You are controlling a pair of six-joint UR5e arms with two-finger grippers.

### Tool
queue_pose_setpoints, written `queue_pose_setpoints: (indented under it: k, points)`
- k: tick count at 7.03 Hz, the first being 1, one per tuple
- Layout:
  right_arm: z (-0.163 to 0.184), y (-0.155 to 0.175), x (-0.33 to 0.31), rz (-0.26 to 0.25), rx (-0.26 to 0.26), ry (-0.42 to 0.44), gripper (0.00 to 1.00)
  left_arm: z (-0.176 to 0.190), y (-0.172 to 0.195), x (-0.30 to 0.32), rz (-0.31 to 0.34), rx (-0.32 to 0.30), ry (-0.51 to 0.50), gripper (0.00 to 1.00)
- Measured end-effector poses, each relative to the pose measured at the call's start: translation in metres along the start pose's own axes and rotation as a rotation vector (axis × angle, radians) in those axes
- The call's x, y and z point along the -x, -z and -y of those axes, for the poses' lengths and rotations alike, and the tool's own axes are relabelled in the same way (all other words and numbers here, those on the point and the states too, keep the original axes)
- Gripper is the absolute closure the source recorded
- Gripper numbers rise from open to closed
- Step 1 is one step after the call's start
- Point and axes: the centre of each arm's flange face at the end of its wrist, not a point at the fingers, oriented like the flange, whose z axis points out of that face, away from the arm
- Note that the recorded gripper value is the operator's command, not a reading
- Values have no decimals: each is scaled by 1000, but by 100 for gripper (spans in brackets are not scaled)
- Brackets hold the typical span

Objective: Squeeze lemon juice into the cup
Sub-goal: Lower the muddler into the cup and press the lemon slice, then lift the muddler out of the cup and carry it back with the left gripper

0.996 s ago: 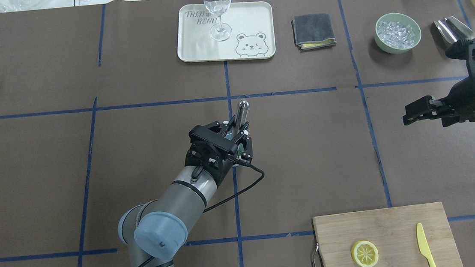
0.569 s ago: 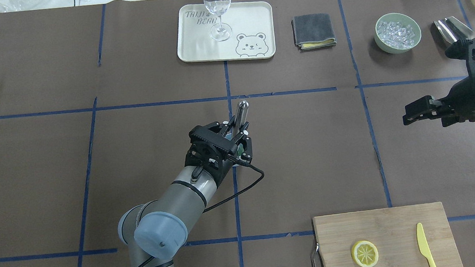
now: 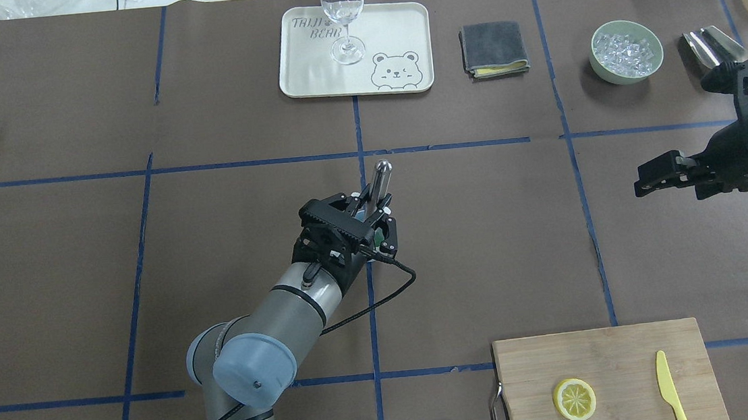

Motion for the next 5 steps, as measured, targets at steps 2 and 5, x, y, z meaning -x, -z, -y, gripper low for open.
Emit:
queue_pose_setpoints:
  k: [2,5]
  points:
    - [0,1,0,1,-2,0,0,13,3,-6,-12,-17,6,100]
    - [11,13,-12,0,-29,-28,0,88,25,-6,-44,-123,7,100]
